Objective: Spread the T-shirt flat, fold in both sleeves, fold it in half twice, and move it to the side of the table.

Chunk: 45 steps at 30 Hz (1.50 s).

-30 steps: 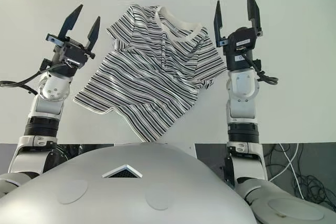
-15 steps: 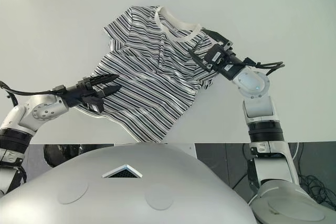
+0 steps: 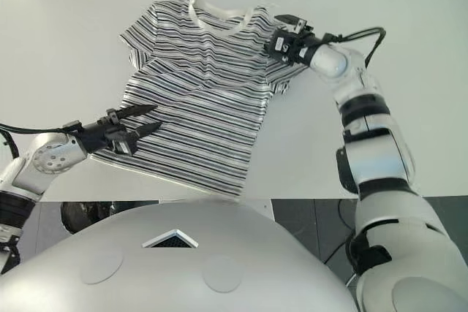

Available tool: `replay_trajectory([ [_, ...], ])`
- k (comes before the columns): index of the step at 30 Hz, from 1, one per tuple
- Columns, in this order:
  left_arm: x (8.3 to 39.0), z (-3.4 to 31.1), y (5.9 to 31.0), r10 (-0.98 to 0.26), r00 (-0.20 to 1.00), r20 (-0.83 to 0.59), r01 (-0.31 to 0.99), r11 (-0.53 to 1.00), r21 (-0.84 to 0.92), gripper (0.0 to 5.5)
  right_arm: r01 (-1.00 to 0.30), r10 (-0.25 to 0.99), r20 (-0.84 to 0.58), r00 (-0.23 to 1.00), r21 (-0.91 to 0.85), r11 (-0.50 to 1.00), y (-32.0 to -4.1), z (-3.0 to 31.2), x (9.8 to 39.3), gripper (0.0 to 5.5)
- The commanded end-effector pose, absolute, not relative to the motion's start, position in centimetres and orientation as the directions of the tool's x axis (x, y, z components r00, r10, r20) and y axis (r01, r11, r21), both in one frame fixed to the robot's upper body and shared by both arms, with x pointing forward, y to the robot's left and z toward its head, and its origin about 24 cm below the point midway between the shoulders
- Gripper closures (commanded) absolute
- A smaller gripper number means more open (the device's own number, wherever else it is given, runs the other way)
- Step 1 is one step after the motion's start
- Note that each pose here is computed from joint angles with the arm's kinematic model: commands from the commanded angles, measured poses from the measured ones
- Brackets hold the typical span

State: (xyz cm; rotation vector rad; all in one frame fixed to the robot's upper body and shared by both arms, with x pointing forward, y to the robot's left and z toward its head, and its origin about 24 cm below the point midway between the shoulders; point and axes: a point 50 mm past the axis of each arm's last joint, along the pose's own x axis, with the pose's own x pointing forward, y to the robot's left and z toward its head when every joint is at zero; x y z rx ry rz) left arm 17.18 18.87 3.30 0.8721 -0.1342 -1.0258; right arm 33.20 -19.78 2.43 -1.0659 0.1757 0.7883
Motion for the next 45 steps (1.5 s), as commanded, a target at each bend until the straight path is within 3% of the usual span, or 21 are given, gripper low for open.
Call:
replay_trajectory([
  [1, 18.3, 6.4, 16.9, -0.801, 0.590, -0.098, 0.724, 0.472, 0.503, 3.39, -0.696, 0.410, -0.589, 0.697, -0.693, 0.188, -18.7, 1.2, 34.1, 2.18],
  [5, 17.1, 6.9, 14.2, -0.878, 0.471, -0.086, 0.840, 0.417, 0.347, 3.39, -0.667, 0.413, -0.556, 0.721, -0.718, 0.198, -16.2, 2.3, 35.5, 2.18],
  [8, 15.4, 5.5, 13.1, -0.914, 0.366, -0.174, 0.897, 0.297, 0.327, 3.39, -0.634, 0.407, -0.521, 0.750, -0.742, 0.220, -15.0, 2.8, 36.2, 2.18],
  [10, 15.5, 6.2, 12.7, -0.923, 0.360, -0.139, 0.900, 0.304, 0.313, 3.39, -0.587, 0.411, -0.457, 0.789, -0.760, 0.280, -15.0, 3.7, 36.7, 2.18],
  [11, 15.6, 6.6, 12.6, -0.922, 0.369, -0.116, 0.896, 0.320, 0.309, 3.39, -0.566, 0.416, -0.427, 0.803, -0.765, 0.307, -15.1, 4.1, 36.8, 2.18],
  [14, 18.7, 9.7, 13.2, -0.825, 0.552, 0.117, 0.769, 0.559, 0.310, 3.39, -0.402, 0.506, -0.080, 0.859, -0.716, 0.570, -16.8, 8.1, 36.9, 2.18],
  [16, 21.2, 12.0, 14.7, -0.707, 0.664, 0.242, 0.633, 0.704, 0.322, 3.39, -0.371, 0.568, 0.131, 0.813, -0.634, 0.678, -18.4, 9.6, 34.5, 2.18],
  [18, 23.8, 12.9, 16.6, -0.626, 0.731, 0.270, 0.487, 0.757, 0.436, 3.39, -0.454, 0.660, 0.185, 0.729, -0.590, 0.667, -18.9, 10.0, 29.6, 2.18],
  [20, 26.1, 11.7, 17.9, -0.608, 0.773, 0.183, 0.370, 0.666, 0.648, 3.39, -0.604, 0.777, 0.112, 0.619, -0.565, 0.563, -17.9, 9.7, 24.3, 2.18],
  [23, 27.6, 9.2, 18.8, -0.619, 0.785, 0.035, 0.329, 0.464, 0.823, 3.39, -0.765, 0.874, -0.058, 0.482, -0.514, 0.387, -17.1, 8.6, 19.3, 2.18],
  [28, 28.7, 4.7, 19.2, -0.622, 0.752, -0.220, 0.374, 0.127, 0.919, 3.39, -0.906, 0.888, -0.354, 0.293, -0.400, 0.140, -17.6, 6.6, 15.0, 2.18],
  [31, 28.4, 1.4, 19.6, -0.607, 0.687, -0.400, 0.391, -0.155, 0.907, 3.39, -0.944, 0.885, -0.423, 0.195, -0.325, 0.053, -17.3, 6.5, 13.7, 2.18],
  [33, 28.1, -0.1, 19.9, -0.602, 0.648, -0.467, 0.408, -0.244, 0.880, 3.39, -0.954, 0.869, -0.469, 0.157, -0.298, 0.012, -17.2, 6.4, 13.4, 2.18],
  [38, 27.7, 0.0, 19.5, -0.676, 0.597, -0.432, 0.438, -0.177, 0.882, 3.39, -0.973, 0.783, -0.617, 0.074, -0.218, -0.079, -18.2, 4.8, 13.1, 2.18],
  [45, 27.7, 1.0, 20.0, -0.696, 0.607, -0.384, 0.452, -0.096, 0.887, 3.39, -0.995, 0.631, -0.776, -0.022, -0.046, -0.091, -22.3, 3.6, 11.2, 2.18],
])
